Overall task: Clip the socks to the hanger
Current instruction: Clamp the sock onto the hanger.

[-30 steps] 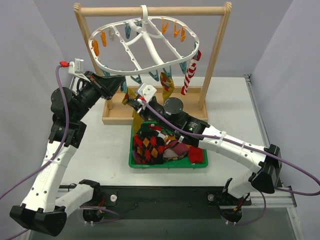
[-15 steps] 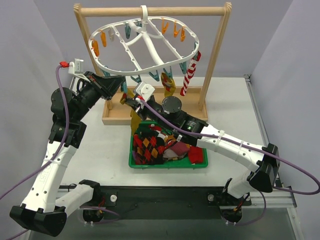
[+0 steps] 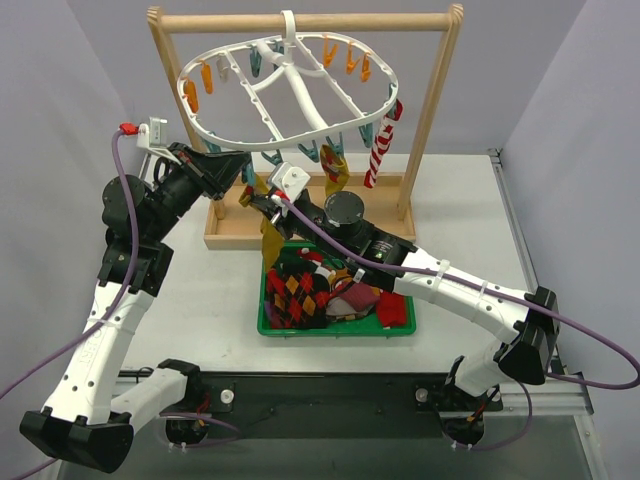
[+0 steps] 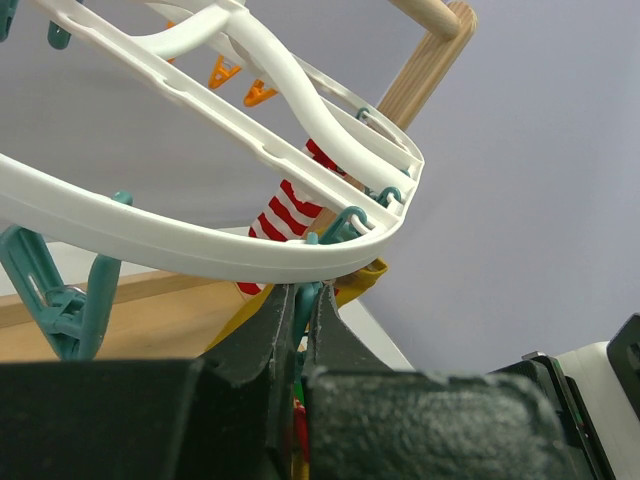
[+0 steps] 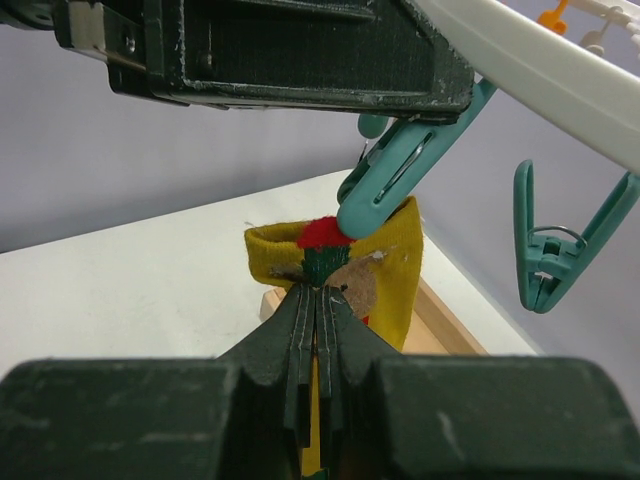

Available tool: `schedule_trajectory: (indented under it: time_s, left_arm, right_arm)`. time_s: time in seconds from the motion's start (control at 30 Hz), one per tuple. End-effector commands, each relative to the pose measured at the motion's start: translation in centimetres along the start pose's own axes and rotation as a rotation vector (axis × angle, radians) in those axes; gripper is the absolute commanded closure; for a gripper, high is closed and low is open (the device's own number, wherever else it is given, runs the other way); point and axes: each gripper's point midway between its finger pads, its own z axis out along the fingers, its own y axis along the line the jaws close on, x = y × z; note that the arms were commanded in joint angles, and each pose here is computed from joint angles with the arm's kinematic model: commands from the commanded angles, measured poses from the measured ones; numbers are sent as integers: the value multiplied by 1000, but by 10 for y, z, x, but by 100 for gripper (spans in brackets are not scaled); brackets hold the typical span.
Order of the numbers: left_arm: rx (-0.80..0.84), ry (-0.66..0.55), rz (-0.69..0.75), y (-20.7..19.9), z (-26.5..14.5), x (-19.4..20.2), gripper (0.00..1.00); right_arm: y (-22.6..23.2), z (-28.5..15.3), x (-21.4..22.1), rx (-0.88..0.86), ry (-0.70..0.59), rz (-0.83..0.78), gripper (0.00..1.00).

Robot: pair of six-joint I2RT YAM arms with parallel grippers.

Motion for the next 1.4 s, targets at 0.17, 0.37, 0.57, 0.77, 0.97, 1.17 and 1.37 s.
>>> schedule_trajectory:
  time_s: [0.17, 0.37, 0.57, 0.77, 0.97, 1.17, 1.37]
  left_arm:
    - [65, 7, -5, -17, -7, -2, 100]
    - [60, 5, -3, -17, -8, -2, 100]
    - [61, 4, -4, -18, -8, -3, 100]
    - [65, 3, -5, -20, -9, -4, 100]
    - [52, -10, 12, -17, -14, -5, 76]
    - [32, -13, -11, -14, -21, -2, 50]
    - [30, -10, -25, -13, -32, 4, 25]
  right_arm:
    - [-1, -5, -59, -9, -151, 3, 100]
    - [6, 0, -64, -29, -164, 4, 100]
    - [7, 1, -71, -33, -178, 3, 100]
    - [8, 3, -67, -35, -166, 5, 100]
    - [3, 1, -64, -16, -158, -5, 100]
    - [-6, -6, -56, 15, -135, -16, 100]
    - [-21, -14, -49, 63, -116, -17, 100]
